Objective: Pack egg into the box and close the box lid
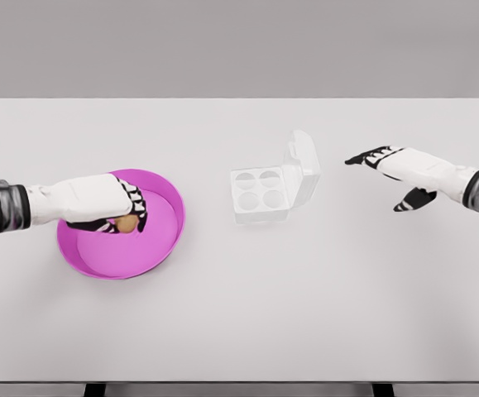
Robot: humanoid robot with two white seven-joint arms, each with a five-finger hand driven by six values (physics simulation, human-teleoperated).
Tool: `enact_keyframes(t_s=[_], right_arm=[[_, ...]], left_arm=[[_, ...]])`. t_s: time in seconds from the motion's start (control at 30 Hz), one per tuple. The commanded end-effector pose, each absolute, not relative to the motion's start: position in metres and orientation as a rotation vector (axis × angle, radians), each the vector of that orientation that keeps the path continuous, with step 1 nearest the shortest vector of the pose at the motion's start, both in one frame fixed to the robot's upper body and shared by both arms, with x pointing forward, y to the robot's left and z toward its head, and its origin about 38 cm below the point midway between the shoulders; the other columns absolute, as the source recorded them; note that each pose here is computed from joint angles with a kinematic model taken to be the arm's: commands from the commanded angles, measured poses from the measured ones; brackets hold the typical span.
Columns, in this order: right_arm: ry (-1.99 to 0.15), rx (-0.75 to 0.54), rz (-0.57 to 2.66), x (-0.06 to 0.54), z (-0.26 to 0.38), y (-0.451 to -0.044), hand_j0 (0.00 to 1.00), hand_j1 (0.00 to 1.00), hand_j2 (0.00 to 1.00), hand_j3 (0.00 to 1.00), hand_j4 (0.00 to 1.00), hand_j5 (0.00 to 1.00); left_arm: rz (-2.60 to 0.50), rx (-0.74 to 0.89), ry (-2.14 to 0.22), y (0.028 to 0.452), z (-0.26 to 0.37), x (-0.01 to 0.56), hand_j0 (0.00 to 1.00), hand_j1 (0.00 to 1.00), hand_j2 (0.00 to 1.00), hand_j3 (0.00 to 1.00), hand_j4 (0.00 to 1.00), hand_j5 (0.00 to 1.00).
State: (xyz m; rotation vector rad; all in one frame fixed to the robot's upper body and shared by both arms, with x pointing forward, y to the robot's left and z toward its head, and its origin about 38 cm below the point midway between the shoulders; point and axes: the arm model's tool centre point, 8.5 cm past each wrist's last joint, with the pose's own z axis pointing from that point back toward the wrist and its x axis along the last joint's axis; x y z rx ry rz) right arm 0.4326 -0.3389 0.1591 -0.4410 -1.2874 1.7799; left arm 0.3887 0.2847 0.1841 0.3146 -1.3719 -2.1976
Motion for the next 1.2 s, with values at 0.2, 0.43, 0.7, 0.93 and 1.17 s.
enact_keyframes(t_s=[0.2,0.43,0.7,0.93,1.17], right_arm=[[-1.283,-0.431,1.777,0.433,0.156,-0.338,1.00,1.00,1.00,1.00,1.00,1.00],[-1.279,-0.437,1.781,0.432,0.157,-0.340,1.00,1.00,1.00,1.00,1.00,1.00],[-1.280,-0.432,1.787,0.431,0.156,-0.339,1.00,1.00,1.00,1.00,1.00,1.00],[-1.278,-0.433,1.786,0.430,0.155,-0.339,1.00,1.00,1.00,1.00,1.00,1.00],[-1.280,-0.432,1.786,0.430,0.155,-0.338,1.00,1.00,1.00,1.00,1.00,1.00]], left_arm=[[-2.102,0.319,-1.506,0.274,0.202,0.398,0.44,0.44,0.44,0.44,0.44,0.44],[-2.035,0.316,-1.604,0.256,0.206,0.405,0.43,0.43,0.43,0.43,0.43,0.43],[-1.988,0.312,-1.677,0.243,0.211,0.408,0.43,0.43,0.43,0.43,0.43,0.43],[-1.969,0.281,-1.717,0.228,0.209,0.408,0.43,0.43,0.43,0.43,0.43,0.43],[-1.948,0.268,-1.734,0.219,0.206,0.414,0.43,0.43,0.43,0.43,0.43,0.43]])
